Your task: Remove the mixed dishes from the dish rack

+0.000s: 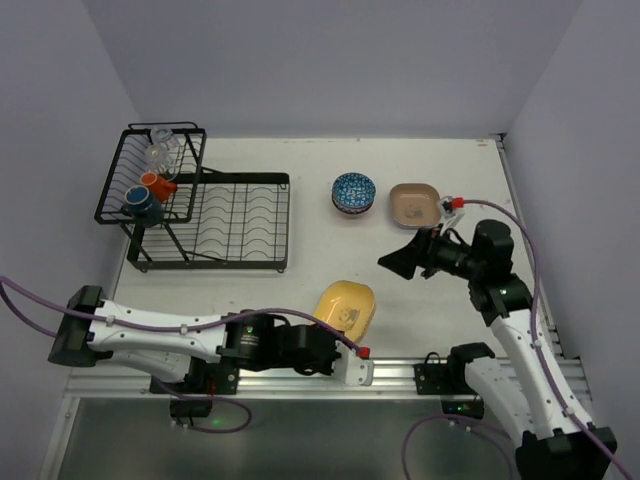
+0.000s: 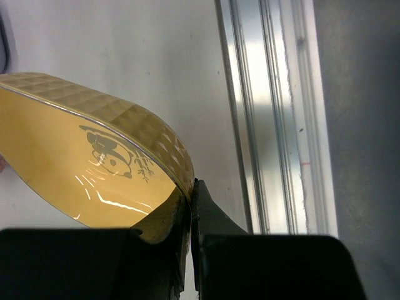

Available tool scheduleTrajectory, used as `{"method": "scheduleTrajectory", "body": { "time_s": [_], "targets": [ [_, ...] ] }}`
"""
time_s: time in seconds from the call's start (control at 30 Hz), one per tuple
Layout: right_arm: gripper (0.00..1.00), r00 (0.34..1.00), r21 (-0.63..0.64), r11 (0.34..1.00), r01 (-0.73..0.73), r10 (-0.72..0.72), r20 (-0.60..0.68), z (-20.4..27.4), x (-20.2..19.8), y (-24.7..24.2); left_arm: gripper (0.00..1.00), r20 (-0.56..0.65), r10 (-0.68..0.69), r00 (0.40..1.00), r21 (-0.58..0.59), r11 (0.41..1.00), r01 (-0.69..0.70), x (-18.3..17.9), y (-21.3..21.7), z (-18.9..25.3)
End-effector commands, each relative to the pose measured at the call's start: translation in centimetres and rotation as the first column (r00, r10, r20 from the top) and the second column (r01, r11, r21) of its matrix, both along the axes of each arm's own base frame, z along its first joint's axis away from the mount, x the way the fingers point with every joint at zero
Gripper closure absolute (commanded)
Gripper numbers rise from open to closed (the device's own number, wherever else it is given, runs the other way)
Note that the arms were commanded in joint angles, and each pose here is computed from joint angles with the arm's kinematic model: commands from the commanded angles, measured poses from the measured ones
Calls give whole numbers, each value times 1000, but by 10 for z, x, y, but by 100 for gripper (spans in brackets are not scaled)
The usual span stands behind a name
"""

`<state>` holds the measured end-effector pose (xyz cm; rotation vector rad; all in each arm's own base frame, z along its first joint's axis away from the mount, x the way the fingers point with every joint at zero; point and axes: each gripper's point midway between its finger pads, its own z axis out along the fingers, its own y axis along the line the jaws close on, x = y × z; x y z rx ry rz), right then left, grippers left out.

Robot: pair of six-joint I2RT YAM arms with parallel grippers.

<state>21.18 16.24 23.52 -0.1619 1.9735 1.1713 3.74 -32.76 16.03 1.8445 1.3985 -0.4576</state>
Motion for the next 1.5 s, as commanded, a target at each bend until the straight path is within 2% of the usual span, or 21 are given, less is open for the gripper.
{"method": "scheduleTrajectory", "body": {
  "time_s": [0.0,0.07,0.1,0.23,0.37,0.5,0.67,0.87,1.07,1.17,1.23,1.3,1.37,1.47],
  "targets": [
    [9,994,-120,986,-113,113,-1,-4,-13,23,100,129,-52,990,381,925,-1,20,54,-44],
    [11,994,-153,982,-112,112,-14,-9,-14,28,100,167,-80,983,456,890,-5,26,67,-57],
    [11,998,-198,978,-63,61,-16,-16,-9,23,100,187,-89,978,494,869,-15,30,74,-65],
    [12,998,-327,944,-48,36,-41,-34,-13,27,100,178,-141,974,521,853,28,25,72,-70],
    [16,977,-437,875,-207,164,-136,-62,-34,52,100,181,-197,964,520,851,77,20,67,-58],
    [18,964,-468,843,-266,222,-147,-68,-42,67,100,130,-255,958,501,851,158,5,59,-49],
    [21,948,-526,789,-319,269,-173,-76,-44,80,100,116,-284,952,521,833,185,-2,61,-48],
    [43,916,-561,724,-402,330,-230,-93,-49,95,100,124,-288,950,528,830,183,-4,61,-47],
    [51,880,-577,664,-476,357,-314,-115,-61,99,100,150,-278,949,531,832,160,0,63,-45],
    [63,866,-572,650,-500,366,-341,-123,-63,102,100,151,-276,949,529,834,158,0,62,-45],
    [66,864,-571,649,-503,368,-342,-123,-63,104,100,155,-275,949,530,834,155,1,62,-46],
    [79,865,-571,650,-502,364,-346,-124,-62,106,100,161,-271,949,527,837,149,2,62,-46],
    [100,873,-576,656,-488,350,-340,-122,-58,107,100,167,-264,950,525,839,140,4,62,-48],
    [100,902,-600,674,-431,307,-304,-120,-49,104,98,220,-186,957,514,856,48,14,60,-50]
  ]
}}
